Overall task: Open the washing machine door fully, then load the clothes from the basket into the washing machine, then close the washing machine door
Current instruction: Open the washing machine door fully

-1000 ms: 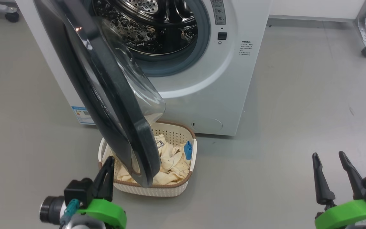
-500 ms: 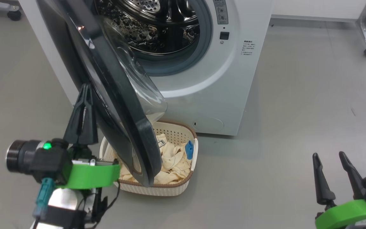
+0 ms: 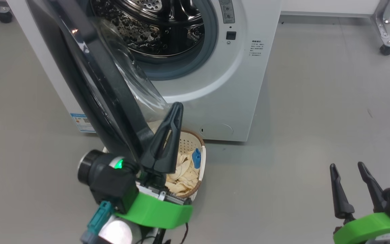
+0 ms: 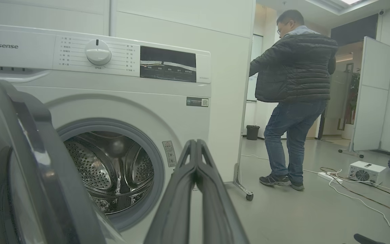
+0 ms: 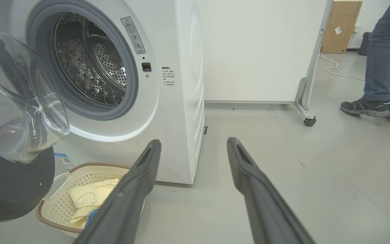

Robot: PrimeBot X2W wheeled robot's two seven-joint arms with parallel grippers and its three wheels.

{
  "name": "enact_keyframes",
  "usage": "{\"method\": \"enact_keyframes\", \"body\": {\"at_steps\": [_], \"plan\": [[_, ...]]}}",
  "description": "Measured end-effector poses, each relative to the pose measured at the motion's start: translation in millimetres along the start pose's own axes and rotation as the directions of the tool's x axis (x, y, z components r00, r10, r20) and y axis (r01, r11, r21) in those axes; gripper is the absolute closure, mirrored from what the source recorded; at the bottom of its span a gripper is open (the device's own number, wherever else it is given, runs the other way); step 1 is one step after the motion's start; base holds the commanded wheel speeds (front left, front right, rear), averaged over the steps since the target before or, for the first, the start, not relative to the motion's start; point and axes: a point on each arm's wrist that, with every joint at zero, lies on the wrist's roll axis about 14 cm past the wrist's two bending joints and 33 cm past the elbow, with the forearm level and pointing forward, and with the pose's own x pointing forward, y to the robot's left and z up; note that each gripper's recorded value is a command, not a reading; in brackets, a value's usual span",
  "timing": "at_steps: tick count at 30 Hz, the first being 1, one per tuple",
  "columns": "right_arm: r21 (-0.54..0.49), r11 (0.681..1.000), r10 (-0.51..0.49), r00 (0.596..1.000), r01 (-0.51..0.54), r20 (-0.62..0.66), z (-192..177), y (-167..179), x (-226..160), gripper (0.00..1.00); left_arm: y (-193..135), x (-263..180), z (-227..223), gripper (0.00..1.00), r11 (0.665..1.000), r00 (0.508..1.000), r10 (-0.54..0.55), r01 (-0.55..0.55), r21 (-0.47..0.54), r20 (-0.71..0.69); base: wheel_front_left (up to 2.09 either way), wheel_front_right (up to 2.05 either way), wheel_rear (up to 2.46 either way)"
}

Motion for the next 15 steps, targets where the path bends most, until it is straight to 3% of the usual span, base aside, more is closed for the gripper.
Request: {"method": "enact_keyframes", "body": {"at_steps": [5, 15], "plan": [[0.002, 1.000, -0.004, 1.000, 0.004, -0.011, -2, -1, -2, 0.00, -11, -9, -42, 1.00, 0.994, 0.991, -0.011, -0.004, -0.108, -0.134, 0.00, 0.00, 0.00], [0.005, 1.000, -0.009, 1.000, 0.009, -0.014, -3, -1, -5, 0.00, -17, -20, -87, 1.00, 0.978, 0.971, -0.009, -0.041, -0.206, -0.239, 0.00, 0.00, 0.00]]}}
